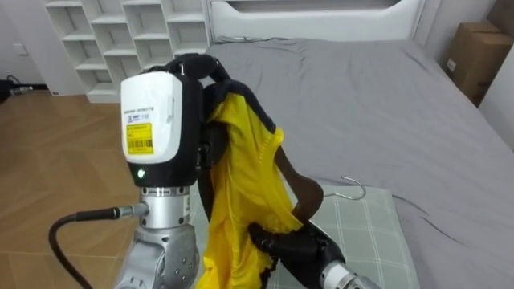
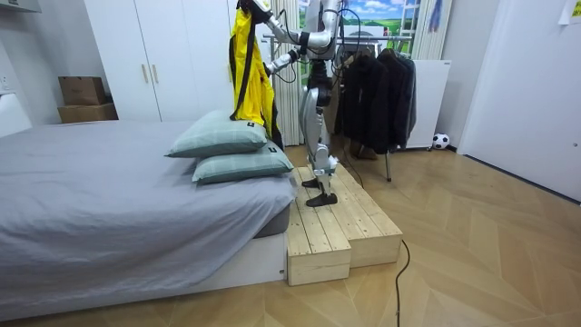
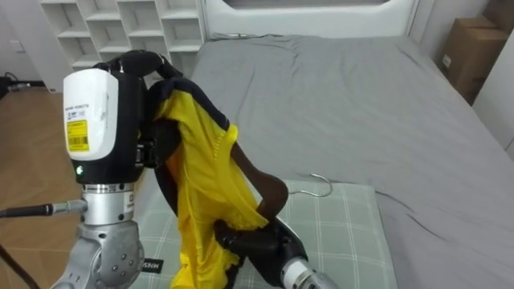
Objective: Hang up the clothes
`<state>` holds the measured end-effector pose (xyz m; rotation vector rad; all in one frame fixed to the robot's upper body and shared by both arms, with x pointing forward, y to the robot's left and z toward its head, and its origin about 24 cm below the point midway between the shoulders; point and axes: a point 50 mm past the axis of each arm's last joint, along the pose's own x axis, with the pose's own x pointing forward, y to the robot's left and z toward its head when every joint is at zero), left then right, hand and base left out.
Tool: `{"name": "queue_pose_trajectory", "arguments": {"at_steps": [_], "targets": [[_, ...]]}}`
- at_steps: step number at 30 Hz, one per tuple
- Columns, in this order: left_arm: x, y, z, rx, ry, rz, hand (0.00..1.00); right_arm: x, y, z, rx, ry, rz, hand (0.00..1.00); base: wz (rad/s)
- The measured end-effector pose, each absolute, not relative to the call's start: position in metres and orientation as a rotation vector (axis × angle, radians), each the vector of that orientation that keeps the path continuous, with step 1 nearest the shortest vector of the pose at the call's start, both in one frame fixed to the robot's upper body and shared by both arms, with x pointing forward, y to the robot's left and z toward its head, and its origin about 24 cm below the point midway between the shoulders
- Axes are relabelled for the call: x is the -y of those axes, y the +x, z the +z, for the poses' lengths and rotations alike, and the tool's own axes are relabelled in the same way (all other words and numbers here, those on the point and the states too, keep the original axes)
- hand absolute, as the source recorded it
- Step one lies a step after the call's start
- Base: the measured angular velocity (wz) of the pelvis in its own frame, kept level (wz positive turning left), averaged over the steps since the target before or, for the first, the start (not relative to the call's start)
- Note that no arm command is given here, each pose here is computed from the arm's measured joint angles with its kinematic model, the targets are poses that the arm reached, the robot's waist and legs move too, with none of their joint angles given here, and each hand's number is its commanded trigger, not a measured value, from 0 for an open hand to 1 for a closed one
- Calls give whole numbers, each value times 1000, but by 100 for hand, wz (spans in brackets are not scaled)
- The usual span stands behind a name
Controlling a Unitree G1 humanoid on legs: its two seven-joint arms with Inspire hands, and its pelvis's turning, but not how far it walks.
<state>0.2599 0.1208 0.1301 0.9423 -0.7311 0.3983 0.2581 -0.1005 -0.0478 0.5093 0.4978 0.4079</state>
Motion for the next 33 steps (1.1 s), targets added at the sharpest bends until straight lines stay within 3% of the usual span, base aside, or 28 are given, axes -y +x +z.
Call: {"name": "queue_pose_trajectory", "arguments": {"at_steps": [7,14,21,33], "targets": [[-129,263,124,714,985,379,100,120,262,-47,-461,322,392,100,1],[-138,261,99,632,1051,291,100,155,236,-69,-528,141,318,100,-3],[-144,255,86,617,1067,236,100,178,234,-68,-501,-21,270,100,-9],[-157,253,80,607,1143,192,100,193,238,-53,-411,-235,219,100,-9]]}}
